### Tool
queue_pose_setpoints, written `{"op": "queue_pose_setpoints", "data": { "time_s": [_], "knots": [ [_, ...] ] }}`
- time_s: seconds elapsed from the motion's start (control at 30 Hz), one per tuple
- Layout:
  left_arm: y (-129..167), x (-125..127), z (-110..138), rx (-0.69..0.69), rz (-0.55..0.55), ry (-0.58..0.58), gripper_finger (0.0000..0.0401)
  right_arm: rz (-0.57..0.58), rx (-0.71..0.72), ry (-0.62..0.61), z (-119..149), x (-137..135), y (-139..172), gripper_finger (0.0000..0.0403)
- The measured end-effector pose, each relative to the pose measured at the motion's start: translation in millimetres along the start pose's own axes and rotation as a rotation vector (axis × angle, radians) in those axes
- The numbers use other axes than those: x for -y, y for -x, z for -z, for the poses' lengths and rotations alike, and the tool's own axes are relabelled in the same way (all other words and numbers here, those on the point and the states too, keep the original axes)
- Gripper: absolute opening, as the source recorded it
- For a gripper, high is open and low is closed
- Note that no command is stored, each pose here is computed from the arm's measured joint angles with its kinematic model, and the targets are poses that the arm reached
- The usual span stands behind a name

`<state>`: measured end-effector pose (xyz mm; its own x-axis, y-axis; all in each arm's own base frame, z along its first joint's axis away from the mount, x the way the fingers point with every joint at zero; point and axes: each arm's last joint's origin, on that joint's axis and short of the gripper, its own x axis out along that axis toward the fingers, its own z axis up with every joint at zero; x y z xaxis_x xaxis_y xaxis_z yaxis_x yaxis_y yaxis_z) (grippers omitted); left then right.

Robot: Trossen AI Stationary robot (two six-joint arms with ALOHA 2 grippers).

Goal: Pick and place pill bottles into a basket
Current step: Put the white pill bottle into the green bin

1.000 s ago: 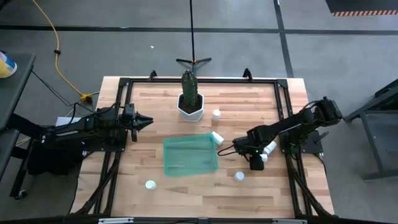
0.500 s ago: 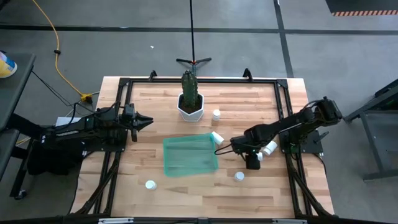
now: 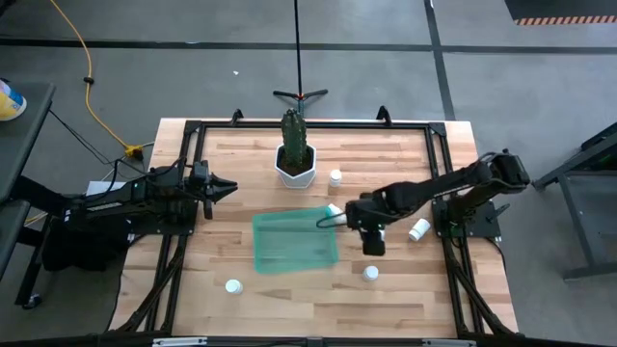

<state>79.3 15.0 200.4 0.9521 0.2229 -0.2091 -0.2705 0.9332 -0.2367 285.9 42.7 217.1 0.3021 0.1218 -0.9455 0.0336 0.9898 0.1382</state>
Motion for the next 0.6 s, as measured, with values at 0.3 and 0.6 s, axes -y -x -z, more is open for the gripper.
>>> {"op": "queue_pose_setpoints", "data": {
  "time_s": [0.3, 0.6],
  "knots": [
    [0.0, 0.0, 0.0, 0.000, 0.000, 0.000, 0.0097, 0.039, 0.312, 0.010, -52.9, 17.5, 49.1, 0.0145],
    [0.0, 0.0, 0.0, 0.000, 0.000, 0.011, 0.0097, 0.019, 0.675, 0.008, -88.5, 30.9, 66.5, 0.0145]
  ]
}}
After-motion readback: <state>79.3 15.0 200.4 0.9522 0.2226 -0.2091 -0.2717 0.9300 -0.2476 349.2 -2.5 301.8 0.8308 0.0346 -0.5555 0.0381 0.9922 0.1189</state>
